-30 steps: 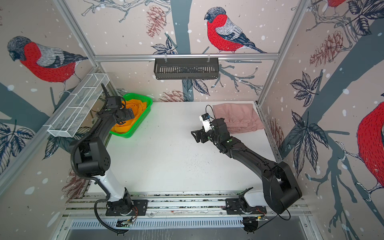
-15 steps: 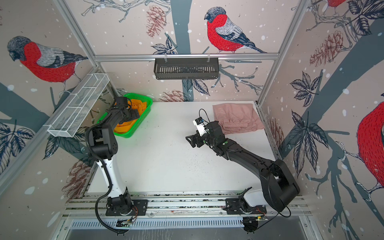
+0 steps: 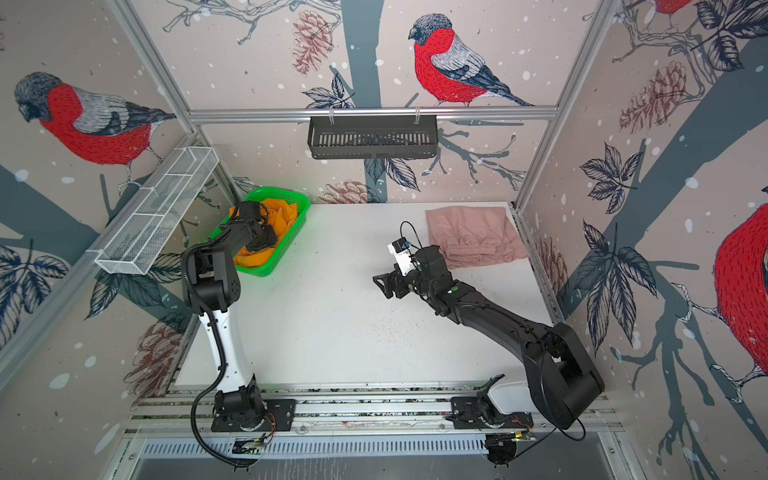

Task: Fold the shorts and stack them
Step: 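Grasp the orange shorts with the left gripper and lift them out onto the table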

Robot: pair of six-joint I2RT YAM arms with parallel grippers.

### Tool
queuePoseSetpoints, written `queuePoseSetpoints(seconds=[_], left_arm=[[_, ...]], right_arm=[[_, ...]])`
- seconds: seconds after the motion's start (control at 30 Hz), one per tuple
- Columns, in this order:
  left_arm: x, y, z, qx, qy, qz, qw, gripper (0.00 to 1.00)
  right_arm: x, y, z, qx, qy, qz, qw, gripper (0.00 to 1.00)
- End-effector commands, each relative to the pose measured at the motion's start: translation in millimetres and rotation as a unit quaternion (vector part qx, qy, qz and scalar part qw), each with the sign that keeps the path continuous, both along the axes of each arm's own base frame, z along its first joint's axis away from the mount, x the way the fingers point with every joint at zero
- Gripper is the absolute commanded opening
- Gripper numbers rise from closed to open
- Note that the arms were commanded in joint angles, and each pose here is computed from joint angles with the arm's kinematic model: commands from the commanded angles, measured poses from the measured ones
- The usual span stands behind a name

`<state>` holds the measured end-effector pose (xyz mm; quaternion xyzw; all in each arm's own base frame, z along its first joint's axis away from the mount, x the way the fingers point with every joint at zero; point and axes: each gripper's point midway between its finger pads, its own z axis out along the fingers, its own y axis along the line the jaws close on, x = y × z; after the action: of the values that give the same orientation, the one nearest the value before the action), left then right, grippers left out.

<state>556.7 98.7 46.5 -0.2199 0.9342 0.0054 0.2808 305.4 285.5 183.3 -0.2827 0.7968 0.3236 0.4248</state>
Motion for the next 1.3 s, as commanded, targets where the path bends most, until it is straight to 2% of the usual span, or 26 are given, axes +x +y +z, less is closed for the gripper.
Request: queuePoseSetpoints(seconds=[0.0,0.37,0.57,0.67,0.77,0.93,1.03,1.1,1.17,1.27], left_arm=[[6,0,18,0.003,-0.018,-0.009,1.000,0.00],[11,-10,157,0.007,-0.111,-0.044,0.993,0.00],[3,-39,241,-0.023,-0.195,-0.103,0.975,0.00],[-9,-69,295,-0.028,-0.252,-0.161,0.954,0.00],[-29,-117,355,0.005,-0.315,-0.240,0.918,0.00],[-73,-174,437,0.021,-0.387,-0.306,0.870,0.00],[-97,-203,459,0.031,-0.402,-0.341,0.849,0.00],[-109,-225,461,0.034,-0.401,-0.362,0.841,0.00],[-115,-249,447,0.026,-0.384,-0.387,0.838,0.00],[-114,-281,398,0.004,-0.340,-0.410,0.846,0.00]], right_arm=[[1,1,4,0.011,-0.004,-0.004,1.000,0.87],[2,10,5,0.033,0.001,0.010,0.999,0.88],[3,15,10,0.045,-0.001,0.015,0.999,0.87],[2,17,13,0.053,-0.003,0.019,0.998,0.87],[5,21,15,0.060,-0.004,0.023,0.998,0.87],[8,28,22,0.080,-0.008,0.031,0.996,0.87],[10,29,27,0.085,-0.013,0.031,0.996,0.87],[12,28,27,0.081,-0.013,0.025,0.996,0.87],[14,25,24,0.072,-0.013,0.016,0.997,0.87],[17,18,18,0.056,-0.007,-0.001,0.998,0.87]])
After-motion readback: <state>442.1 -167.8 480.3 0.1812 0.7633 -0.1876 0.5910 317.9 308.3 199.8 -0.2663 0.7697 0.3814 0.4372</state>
